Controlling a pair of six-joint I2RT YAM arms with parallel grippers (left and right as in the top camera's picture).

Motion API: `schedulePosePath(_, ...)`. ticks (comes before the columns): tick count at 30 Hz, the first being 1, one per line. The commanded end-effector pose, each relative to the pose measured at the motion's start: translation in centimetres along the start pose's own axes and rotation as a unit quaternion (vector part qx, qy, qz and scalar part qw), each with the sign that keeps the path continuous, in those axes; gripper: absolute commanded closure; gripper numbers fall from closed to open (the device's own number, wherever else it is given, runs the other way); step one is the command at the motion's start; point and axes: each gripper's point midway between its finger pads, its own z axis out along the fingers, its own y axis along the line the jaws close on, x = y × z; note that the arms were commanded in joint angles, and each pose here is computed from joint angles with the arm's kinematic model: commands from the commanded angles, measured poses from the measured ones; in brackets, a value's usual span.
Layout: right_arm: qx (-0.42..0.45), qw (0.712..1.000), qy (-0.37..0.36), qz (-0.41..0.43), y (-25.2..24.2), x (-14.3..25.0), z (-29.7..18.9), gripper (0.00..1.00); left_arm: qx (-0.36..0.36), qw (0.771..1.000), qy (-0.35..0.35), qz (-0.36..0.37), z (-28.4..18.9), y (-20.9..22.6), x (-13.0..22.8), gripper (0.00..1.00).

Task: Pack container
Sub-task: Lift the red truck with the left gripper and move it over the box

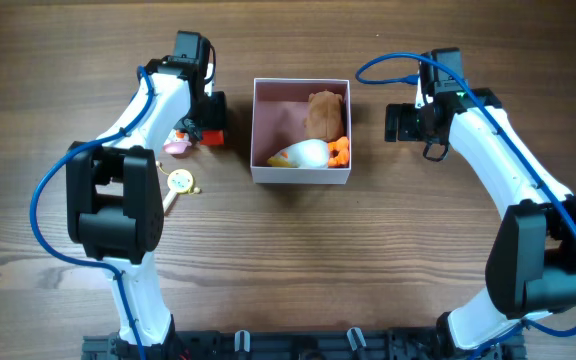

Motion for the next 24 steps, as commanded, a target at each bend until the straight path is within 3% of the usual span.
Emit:
schedulePosePath(1,-0.003,1.0,-0.006,-0.003,0.0,-0.3,-0.3,0.01,0.0,1.0,-0.014,0.001,-1.4,-0.1,-0.3,0.51)
schedulePosePath(15,-0.003,1.0,-0.006,-0.003,0.0,-0.3,-0.3,0.0,0.016,0.998,-0.064,0.019,-8.7,-1.9,-0.4,0.5)
schedulePosePath(24,-0.003,1.0,-0.006,-0.003,0.0,-0.3,-0.3,0.0,0.061,0.986,-0.117,0.101,-13.7,-9.7,1.3,0.55)
